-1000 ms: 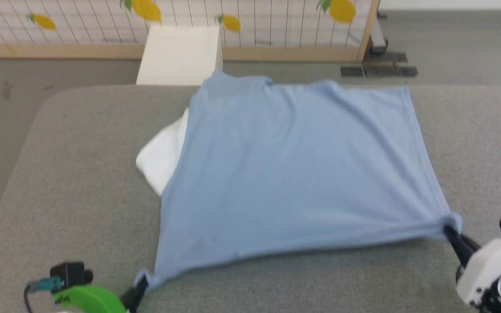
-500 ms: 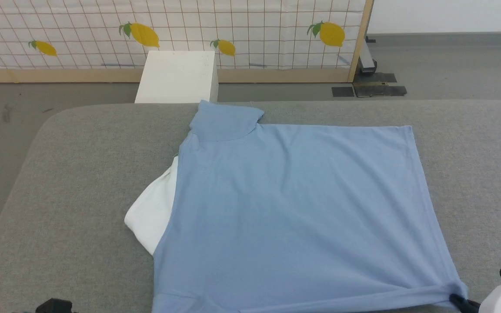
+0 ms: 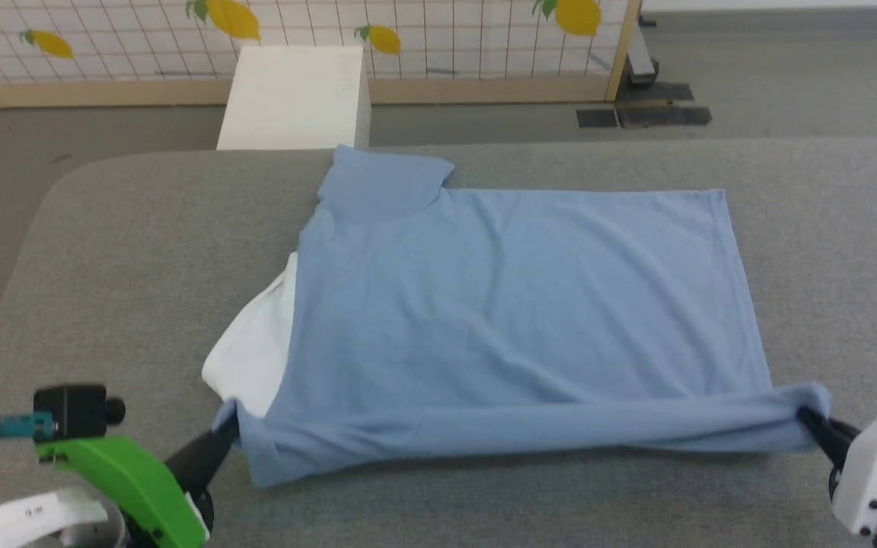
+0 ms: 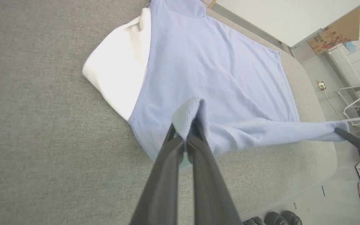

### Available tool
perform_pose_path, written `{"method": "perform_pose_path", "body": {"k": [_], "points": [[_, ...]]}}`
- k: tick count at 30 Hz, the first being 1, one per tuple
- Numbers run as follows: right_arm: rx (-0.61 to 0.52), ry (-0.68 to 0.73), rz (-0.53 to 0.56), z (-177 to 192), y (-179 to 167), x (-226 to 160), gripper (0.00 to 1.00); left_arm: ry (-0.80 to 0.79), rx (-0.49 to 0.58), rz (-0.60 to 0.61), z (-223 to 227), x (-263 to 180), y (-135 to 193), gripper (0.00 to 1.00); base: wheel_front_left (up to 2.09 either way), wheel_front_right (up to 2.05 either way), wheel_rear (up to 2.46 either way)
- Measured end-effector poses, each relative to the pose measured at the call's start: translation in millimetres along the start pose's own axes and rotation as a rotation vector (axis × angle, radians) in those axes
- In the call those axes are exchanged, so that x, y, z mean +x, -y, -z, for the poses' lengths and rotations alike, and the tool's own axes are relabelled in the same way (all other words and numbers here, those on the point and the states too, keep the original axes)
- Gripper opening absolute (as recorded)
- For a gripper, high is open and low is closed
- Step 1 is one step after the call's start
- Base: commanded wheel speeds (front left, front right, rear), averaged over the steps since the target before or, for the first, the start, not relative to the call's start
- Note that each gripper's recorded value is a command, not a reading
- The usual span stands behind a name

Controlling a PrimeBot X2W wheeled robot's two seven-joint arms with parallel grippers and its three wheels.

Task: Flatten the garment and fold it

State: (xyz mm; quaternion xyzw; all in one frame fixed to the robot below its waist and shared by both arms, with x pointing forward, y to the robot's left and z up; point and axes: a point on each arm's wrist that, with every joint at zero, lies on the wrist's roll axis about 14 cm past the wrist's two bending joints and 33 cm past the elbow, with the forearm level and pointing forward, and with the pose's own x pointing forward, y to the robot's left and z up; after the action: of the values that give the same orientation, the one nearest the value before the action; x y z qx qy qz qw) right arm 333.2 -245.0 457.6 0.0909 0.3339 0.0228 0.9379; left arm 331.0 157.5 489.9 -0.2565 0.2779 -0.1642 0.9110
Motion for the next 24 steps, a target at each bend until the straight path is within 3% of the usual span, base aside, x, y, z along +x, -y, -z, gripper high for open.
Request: {"method": "perform_pose_path", "body": {"k": [7, 13, 24], "points": [[-0.025, -0.019, 0.029, -20, 0, 33, 0.00, 0.073, 0.121, 0.019, -45, 44, -9, 0.00, 0.00, 0.00, 0.00], [-0.026, -0.118, 0.062, -9, 4, 66, 0.00, 0.096, 0.187, 0.012, -62, 87, -27, 0.00, 0.00, 0.00, 0.00], [-0.052, -0.271, 0.094, 20, 8, 109, 0.00, -0.082, 0.151, -0.050, -10, 143, -73, 0.00, 0.00, 0.00, 0.00]]}}
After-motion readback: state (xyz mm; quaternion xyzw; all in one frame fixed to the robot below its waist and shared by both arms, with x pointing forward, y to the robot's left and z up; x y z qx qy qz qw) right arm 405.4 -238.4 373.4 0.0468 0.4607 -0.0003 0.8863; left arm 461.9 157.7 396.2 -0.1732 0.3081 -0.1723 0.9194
